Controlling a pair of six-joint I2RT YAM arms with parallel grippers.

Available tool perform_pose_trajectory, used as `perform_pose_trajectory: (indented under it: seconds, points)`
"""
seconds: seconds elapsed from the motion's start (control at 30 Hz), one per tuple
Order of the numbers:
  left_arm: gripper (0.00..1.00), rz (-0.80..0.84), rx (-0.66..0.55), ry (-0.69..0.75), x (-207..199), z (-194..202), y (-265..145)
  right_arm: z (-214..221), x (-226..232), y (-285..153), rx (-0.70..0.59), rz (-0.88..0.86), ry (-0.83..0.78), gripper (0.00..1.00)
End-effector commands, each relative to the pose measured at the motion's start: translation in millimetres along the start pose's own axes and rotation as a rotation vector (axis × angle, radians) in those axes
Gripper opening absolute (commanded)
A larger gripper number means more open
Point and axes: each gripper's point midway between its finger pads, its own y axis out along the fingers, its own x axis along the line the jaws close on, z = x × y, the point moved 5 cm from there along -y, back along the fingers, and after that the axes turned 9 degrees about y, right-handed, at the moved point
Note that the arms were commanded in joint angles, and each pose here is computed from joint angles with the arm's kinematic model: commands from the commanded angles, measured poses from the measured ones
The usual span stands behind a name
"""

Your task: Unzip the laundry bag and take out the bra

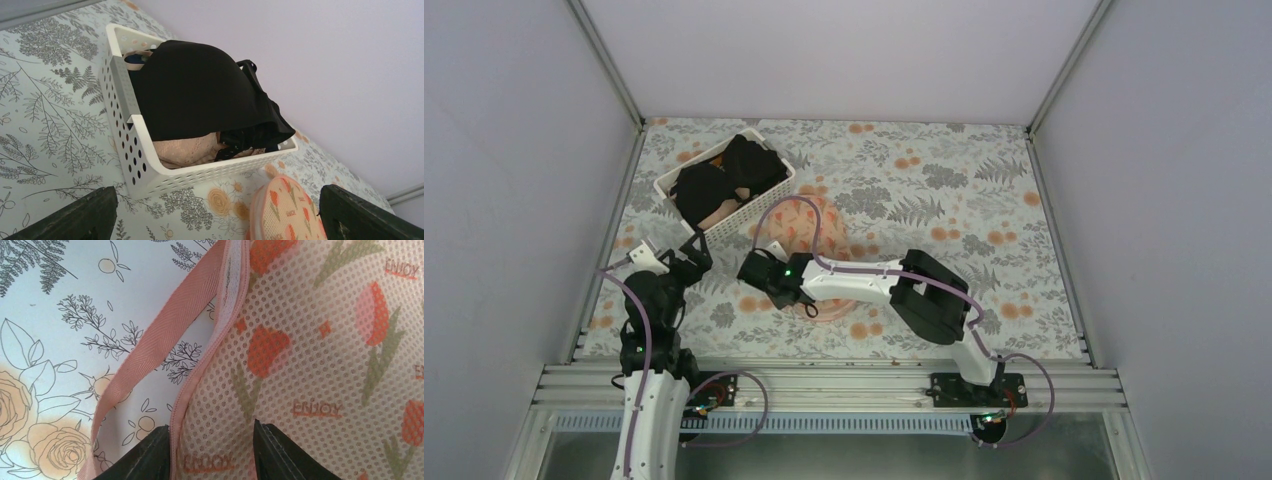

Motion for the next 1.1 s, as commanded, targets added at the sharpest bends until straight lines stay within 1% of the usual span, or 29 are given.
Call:
perform_pose_trajectory:
  seconds: [0.0,0.1,0.17,0.23,0.27,0.33,0.53,0.63,0.8,0.9,1.07]
  points:
    - [1.00,0.011,-0.010,-0.007,0.7,0.2,1.1,-7.5,-6.3,-13.3,-0.046,0.023,0.011,0.44]
    - [1.00,0.012,-0.011,-0.007,0.8,0.6,1.1,-4.4,-6.4,-6.9,-0.038,0.041,-0.006,0.49]
    - [1.00,0.013,-0.011,-0.009,0.7,0.5,1.0,-1.4,0.4,0.2,-0.025,0.014,-0.021,0.49]
    - [1.00,0.013,-0.009,-0.010,0.8,0.9,1.2,0.1,5.8,6.0,-0.017,-0.002,-0.029,0.47]
    - [1.00,0.014,-0.010,-0.009,0.5,0.6,1.1,0.2,6.9,8.1,-0.013,0.001,-0.030,0.43]
    - [1.00,0.017,-0.010,-0.009,0.2,0.6,1.1,0.1,5.3,8.7,-0.013,0.018,-0.029,0.32]
    - [1.00,0.021,-0.007,-0.008,0.1,1.6,1.5,-5.2,1.4,-3.3,-0.035,0.009,-0.022,0.05]
    - [1.00,0.023,-0.010,-0.007,-0.6,0.7,1.3,-10.4,1.0,-13.4,-0.046,-0.012,-0.006,0.04]
    - [1.00,0.022,-0.004,-0.006,0.2,1.9,2.0,-32.5,-2.9,-51.0,-0.116,-0.079,0.033,0.04]
    - [1.00,0.023,-0.003,-0.005,-0.1,1.7,2.1,-44.7,-8.3,-74.5,-0.155,-0.150,0.067,0.04]
    - [1.00,0.022,-0.001,-0.004,0.2,2.1,2.4,-49.8,-27.9,-91.7,-0.182,-0.264,0.145,0.04]
